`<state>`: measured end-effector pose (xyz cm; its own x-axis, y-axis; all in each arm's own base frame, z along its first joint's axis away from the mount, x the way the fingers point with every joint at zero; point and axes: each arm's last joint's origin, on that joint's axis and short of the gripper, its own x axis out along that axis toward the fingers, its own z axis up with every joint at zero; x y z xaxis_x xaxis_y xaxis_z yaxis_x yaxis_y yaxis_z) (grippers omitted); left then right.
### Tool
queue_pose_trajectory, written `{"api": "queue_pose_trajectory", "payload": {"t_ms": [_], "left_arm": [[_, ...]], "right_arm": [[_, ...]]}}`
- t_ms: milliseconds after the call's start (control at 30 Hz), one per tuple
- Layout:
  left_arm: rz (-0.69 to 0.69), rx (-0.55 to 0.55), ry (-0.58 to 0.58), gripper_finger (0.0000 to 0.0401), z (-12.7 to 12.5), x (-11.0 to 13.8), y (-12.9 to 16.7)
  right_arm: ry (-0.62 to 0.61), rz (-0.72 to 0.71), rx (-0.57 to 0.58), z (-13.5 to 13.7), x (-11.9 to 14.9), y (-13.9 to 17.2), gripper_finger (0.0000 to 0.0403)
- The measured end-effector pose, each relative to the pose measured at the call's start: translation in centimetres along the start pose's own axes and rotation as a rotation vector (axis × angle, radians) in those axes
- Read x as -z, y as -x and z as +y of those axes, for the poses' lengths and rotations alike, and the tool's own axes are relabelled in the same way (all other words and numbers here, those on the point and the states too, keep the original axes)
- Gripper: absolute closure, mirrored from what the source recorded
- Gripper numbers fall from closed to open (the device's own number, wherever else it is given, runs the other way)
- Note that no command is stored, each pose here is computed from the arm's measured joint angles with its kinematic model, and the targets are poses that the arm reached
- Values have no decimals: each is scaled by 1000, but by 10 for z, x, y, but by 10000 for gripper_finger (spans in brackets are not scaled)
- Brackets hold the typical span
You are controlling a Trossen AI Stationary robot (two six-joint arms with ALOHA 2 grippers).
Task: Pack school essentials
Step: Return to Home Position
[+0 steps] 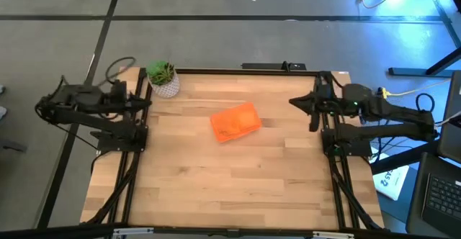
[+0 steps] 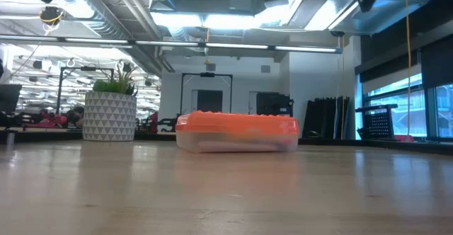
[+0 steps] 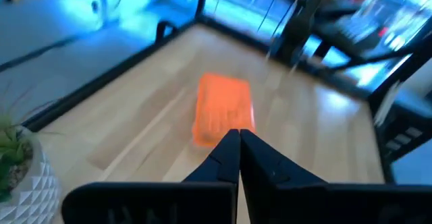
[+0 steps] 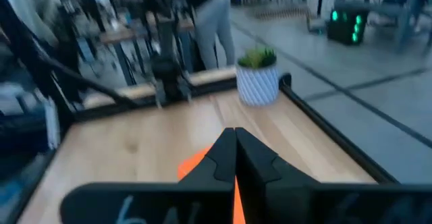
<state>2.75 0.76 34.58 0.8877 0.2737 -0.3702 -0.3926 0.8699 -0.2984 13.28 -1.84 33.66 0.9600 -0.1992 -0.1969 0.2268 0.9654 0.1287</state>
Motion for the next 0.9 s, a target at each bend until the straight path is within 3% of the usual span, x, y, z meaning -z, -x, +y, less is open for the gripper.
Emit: {"api": "queue_pose_trajectory", "payload": {"t_ms": [333, 900], "left_arm": [[-266, 146, 11, 400, 25, 34, 13], [-310, 199, -44, 400, 17, 56, -23]], "right_arm": [[-96, -268, -146, -7, 51, 23, 401], [-119, -458, -215, -16, 109, 35, 401]]}}
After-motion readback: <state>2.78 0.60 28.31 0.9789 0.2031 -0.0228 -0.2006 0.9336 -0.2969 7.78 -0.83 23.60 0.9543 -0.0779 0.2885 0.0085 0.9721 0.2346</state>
